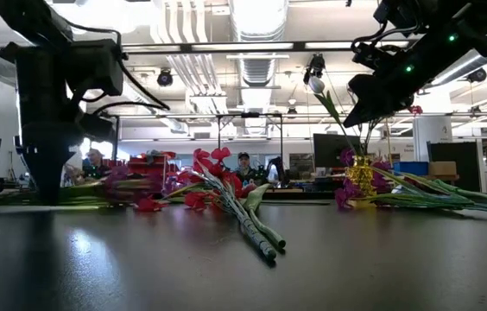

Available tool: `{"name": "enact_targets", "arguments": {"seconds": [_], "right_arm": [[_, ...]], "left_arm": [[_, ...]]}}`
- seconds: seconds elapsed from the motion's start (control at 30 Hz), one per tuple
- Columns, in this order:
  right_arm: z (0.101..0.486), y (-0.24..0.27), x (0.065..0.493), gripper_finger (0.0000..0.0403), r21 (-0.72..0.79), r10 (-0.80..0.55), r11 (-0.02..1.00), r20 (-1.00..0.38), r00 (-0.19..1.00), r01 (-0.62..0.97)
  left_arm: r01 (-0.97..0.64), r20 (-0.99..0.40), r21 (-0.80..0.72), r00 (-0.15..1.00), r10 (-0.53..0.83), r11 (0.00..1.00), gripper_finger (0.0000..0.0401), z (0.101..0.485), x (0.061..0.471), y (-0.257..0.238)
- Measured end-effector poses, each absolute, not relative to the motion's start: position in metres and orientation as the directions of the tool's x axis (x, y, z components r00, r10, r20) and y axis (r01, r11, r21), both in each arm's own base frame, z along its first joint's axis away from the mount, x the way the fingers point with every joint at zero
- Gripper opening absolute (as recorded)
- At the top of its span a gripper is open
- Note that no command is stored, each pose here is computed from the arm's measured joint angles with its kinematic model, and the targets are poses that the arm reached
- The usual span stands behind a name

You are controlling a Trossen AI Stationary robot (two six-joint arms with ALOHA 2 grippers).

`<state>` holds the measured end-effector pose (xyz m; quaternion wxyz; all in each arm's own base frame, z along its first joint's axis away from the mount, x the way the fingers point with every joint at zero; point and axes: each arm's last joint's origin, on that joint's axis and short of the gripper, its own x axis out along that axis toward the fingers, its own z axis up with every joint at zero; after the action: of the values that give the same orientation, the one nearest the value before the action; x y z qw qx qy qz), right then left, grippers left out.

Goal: Sort flowers into vase by color
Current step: Put the left bouquet of purple flowers into the purple vase

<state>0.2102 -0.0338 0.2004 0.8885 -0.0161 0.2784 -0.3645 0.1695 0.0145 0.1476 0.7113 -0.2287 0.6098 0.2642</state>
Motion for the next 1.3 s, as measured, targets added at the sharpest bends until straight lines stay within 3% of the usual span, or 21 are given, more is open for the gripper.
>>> {"name": "enact_targets", "arguments": {"seconds": [0.17, 0.33, 0.47, 0.6, 0.73, 0.83, 1.17, 1.3], "right_arm": [[0.201, -0.034, 0.211, 0.0012, -0.228, -0.657, 0.734, -0.479, 0.582, 0.640], [0.201, -0.034, 0.211, 0.0012, -0.228, -0.657, 0.734, -0.479, 0.582, 0.640], [0.201, -0.034, 0.211, 0.0012, -0.228, -0.657, 0.734, -0.479, 0.583, 0.640], [0.201, -0.034, 0.211, 0.0012, -0.226, -0.657, 0.734, -0.477, 0.584, 0.641], [0.201, -0.034, 0.211, 0.0012, -0.227, -0.657, 0.734, -0.474, 0.586, 0.640], [0.202, -0.034, 0.211, 0.0012, -0.228, -0.658, 0.734, -0.471, 0.588, 0.639], [0.205, -0.034, 0.214, 0.0012, -0.237, -0.659, 0.741, -0.432, 0.615, 0.628], [0.205, -0.034, 0.214, 0.0012, -0.237, -0.660, 0.741, -0.430, 0.616, 0.628]], "left_arm": [[-0.655, -0.973, -0.042, 0.198, 0.118, 0.755, 0.0017, 0.167, 0.168, 0.015], [-0.661, -0.880, -0.051, 0.384, 0.279, 0.749, 0.0005, 0.209, 0.169, 0.022], [-0.655, -0.668, -0.056, 0.586, 0.459, 0.754, 0.0005, 0.251, 0.172, 0.033], [-0.612, -0.393, -0.045, 0.738, 0.549, 0.790, 0.0004, 0.284, 0.175, 0.047], [-0.629, -0.200, 0.013, 0.760, 0.618, 0.778, 0.0004, 0.303, 0.176, 0.069], [-0.594, -0.095, -0.002, 0.801, 0.591, 0.804, 0.0003, 0.309, 0.180, 0.089], [-0.516, 0.079, 0.006, 0.854, 0.514, 0.857, 0.0003, 0.281, 0.205, 0.158], [-0.525, 0.084, 0.003, 0.848, 0.523, 0.851, 0.0003, 0.260, 0.215, 0.176]]}}
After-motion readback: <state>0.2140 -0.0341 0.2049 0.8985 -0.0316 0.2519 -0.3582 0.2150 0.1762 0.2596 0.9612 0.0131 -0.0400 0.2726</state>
